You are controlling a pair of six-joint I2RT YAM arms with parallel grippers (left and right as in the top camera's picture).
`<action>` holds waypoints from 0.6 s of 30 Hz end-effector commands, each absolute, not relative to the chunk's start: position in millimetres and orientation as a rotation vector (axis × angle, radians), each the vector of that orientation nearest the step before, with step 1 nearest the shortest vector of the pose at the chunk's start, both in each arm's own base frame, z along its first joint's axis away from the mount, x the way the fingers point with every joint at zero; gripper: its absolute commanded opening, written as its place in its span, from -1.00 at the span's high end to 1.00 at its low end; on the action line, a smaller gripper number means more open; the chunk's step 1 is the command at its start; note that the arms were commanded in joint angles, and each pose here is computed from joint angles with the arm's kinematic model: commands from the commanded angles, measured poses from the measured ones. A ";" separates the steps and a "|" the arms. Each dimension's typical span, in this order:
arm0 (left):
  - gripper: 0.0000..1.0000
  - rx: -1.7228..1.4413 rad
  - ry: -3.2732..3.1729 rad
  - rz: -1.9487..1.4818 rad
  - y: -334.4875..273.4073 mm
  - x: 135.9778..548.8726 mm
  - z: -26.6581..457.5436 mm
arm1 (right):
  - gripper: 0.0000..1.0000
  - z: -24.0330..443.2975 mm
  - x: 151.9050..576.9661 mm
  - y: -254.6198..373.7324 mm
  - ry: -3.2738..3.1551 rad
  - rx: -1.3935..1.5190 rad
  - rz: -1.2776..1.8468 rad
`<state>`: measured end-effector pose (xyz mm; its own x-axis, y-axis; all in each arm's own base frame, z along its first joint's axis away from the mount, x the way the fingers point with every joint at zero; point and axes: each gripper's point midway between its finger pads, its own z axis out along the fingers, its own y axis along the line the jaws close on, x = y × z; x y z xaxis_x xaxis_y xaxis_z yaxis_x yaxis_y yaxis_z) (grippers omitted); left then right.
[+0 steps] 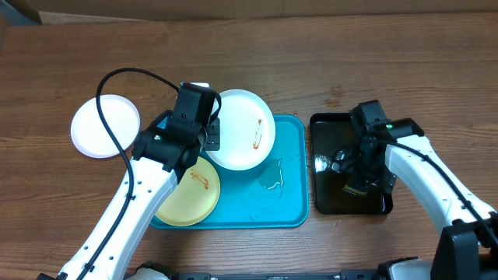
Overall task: Clean dirty plates on tray and stack at the side
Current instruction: 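Move the right gripper back into the black tray and grasp the sponge, then dip and rub the sponge in the black tray's water with right gripper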
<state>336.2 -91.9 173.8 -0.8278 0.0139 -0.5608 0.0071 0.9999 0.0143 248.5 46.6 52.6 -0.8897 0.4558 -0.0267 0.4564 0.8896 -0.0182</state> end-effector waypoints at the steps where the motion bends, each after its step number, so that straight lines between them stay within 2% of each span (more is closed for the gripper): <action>1: 0.92 0.033 2.534 -0.007 -94.7 340.4 179.2 | -0.69 42.2 251.2 36.6 2.954 0.862 -0.076; 5: 0.92 0.028 2.535 -0.008 -94.6 340.3 179.2 | -0.56 26.2 242.4 36.4 2.956 0.895 -0.070; 8: 0.92 0.013 2.534 -0.014 -94.8 340.6 179.4 | -0.57 12.5 235.1 34.8 2.958 0.896 -0.073; 10: 0.92 0.005 2.532 -0.018 -95.0 340.9 179.6 | -0.72 5.8 234.7 34.9 2.947 0.893 -0.061; 12: 0.92 -0.003 2.532 -0.020 -95.0 340.8 179.6 | -0.67 2.3 234.3 35.3 2.942 0.891 -0.052; 13: 0.92 -0.006 2.532 -0.021 -95.0 340.8 179.6 | -0.37 2.2 233.5 35.9 2.947 0.892 -0.048; 15: 0.92 -0.006 2.532 -0.021 -95.0 340.9 179.6 | 0.69 2.6 233.3 40.1 2.959 0.888 -0.015; 16: 0.92 -0.006 2.532 -0.020 -94.9 340.9 179.6 | 0.92 3.5 233.3 42.0 2.965 0.889 0.000; 18: 0.92 -0.005 2.532 -0.020 -94.9 340.9 179.6 | 0.93 9.3 235.3 47.6 2.999 0.820 0.038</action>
